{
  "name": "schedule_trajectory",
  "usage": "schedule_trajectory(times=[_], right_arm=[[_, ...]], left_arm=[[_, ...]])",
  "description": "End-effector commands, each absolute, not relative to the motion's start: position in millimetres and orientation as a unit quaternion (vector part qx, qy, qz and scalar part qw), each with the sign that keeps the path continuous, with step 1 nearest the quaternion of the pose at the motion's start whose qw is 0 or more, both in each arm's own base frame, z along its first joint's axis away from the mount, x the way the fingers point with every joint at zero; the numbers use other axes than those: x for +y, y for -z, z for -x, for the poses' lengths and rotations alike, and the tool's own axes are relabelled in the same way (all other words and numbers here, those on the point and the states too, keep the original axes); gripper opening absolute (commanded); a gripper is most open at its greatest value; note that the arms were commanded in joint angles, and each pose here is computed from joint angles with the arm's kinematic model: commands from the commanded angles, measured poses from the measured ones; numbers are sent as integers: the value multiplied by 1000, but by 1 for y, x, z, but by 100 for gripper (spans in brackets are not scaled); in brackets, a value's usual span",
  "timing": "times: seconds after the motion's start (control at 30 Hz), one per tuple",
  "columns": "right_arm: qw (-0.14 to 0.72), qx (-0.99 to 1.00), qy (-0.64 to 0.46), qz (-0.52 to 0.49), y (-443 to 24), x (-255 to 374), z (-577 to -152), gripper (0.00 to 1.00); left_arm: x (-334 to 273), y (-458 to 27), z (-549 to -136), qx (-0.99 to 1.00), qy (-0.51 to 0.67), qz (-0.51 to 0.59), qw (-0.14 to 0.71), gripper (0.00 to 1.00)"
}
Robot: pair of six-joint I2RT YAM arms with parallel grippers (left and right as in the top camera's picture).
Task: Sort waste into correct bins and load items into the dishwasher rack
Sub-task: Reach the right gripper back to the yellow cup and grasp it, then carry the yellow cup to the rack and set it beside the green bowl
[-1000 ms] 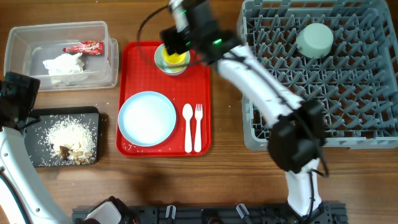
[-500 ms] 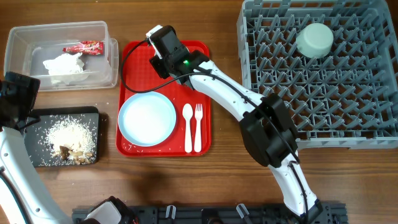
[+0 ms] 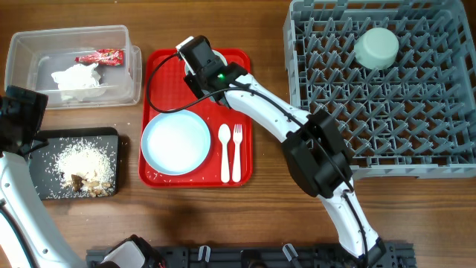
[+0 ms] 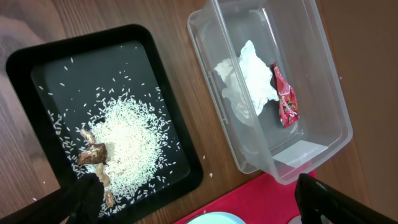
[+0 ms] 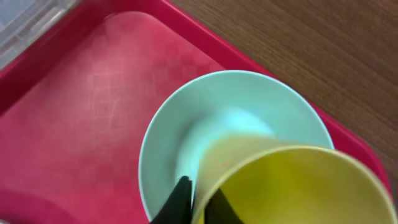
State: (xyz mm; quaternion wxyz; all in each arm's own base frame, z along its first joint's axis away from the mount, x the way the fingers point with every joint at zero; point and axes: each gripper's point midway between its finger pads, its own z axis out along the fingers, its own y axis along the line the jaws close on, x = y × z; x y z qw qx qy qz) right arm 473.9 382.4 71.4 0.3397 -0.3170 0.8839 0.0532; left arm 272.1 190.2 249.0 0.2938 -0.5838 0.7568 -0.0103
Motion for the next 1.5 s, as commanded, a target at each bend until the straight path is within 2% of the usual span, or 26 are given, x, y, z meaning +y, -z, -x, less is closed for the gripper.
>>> schedule_trajectory(times=[0.0, 0.13, 0.23, 0.33, 0.4, 0.53, 0.57, 0.7, 0.87, 1.13, 1.47], right_arm=[[395, 873, -63, 278, -141, 377, -479, 4], [445, 867, -44, 220, -207, 345, -488, 4], [468, 869, -54, 153, -268, 285, -493, 4], [444, 884, -103, 100, -302, 217, -488, 4], [400, 901, -157, 63, -311, 159, -475, 4], [301, 911, -281, 3, -294, 83, -451, 4], [277, 897, -345, -2, -287, 67, -444, 4], [262, 836, -481, 30, -268, 53, -434, 4], [233, 760, -606, 4, -226, 53, -440, 4], [182, 751, -625, -106, -145, 23, -472, 4], [177, 745, -627, -146, -132, -2, -473, 5]], left_arm=[[193, -255, -272, 754, 10, 584, 302, 100], [193, -255, -272, 754, 10, 584, 302, 100], [193, -255, -272, 754, 10, 584, 302, 100], [193, -255, -272, 754, 10, 584, 302, 100], [193, -255, -272, 754, 10, 584, 302, 100], [193, -255, -272, 754, 10, 584, 302, 100], [193, -255, -272, 754, 10, 584, 302, 100], [193, -255, -272, 754, 10, 584, 302, 100], [193, -255, -272, 754, 10, 584, 302, 100], [193, -255, -272, 754, 10, 584, 302, 100], [193, -255, -272, 754, 10, 584, 302, 100]])
